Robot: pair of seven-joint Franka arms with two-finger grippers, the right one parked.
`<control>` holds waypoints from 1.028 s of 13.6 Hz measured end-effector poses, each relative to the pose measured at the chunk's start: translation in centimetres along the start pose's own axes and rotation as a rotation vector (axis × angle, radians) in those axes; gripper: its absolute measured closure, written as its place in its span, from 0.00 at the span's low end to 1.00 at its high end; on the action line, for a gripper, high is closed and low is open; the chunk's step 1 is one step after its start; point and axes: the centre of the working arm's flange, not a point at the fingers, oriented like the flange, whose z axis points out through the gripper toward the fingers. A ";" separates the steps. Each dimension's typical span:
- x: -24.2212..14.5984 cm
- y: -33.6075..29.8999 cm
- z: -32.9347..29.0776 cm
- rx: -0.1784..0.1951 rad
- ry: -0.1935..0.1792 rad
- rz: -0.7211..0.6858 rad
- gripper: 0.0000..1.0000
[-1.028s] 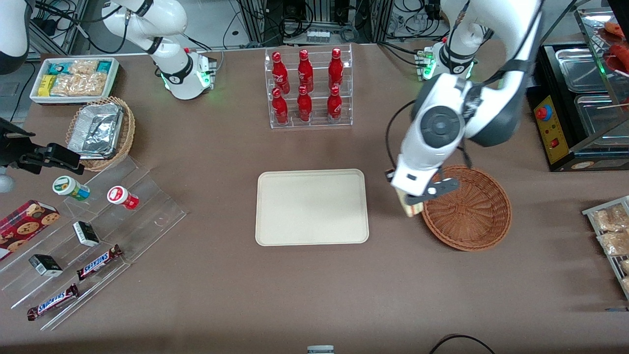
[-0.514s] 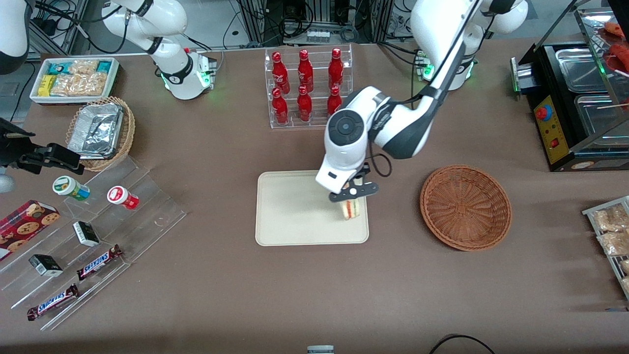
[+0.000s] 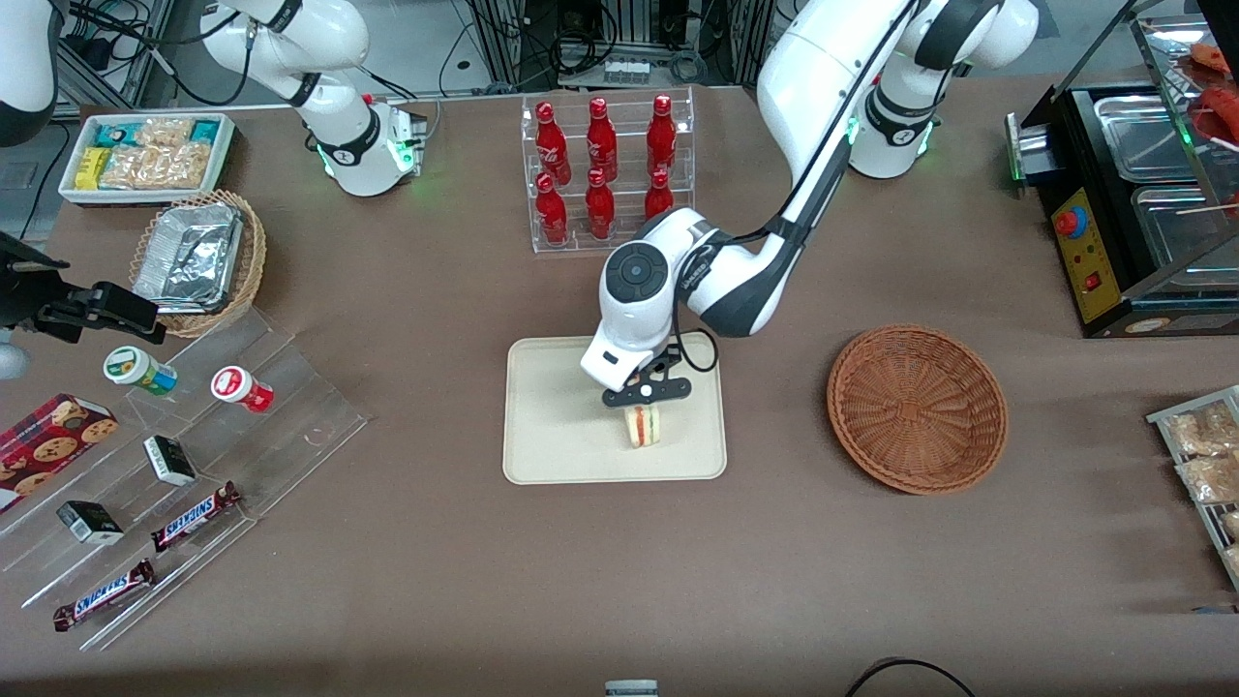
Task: Place sandwich from basket to tray
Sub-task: 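Lower the sandwich onto the tray and open the left gripper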
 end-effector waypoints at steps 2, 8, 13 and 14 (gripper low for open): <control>-0.9 1.0 1.1 0.014 0.006 0.029 0.85; -2.3 2.1 3.4 0.039 0.017 0.072 0.80; -1.3 2.2 1.2 0.029 0.035 0.060 0.28; -0.9 2.2 -0.3 0.026 0.041 0.053 0.16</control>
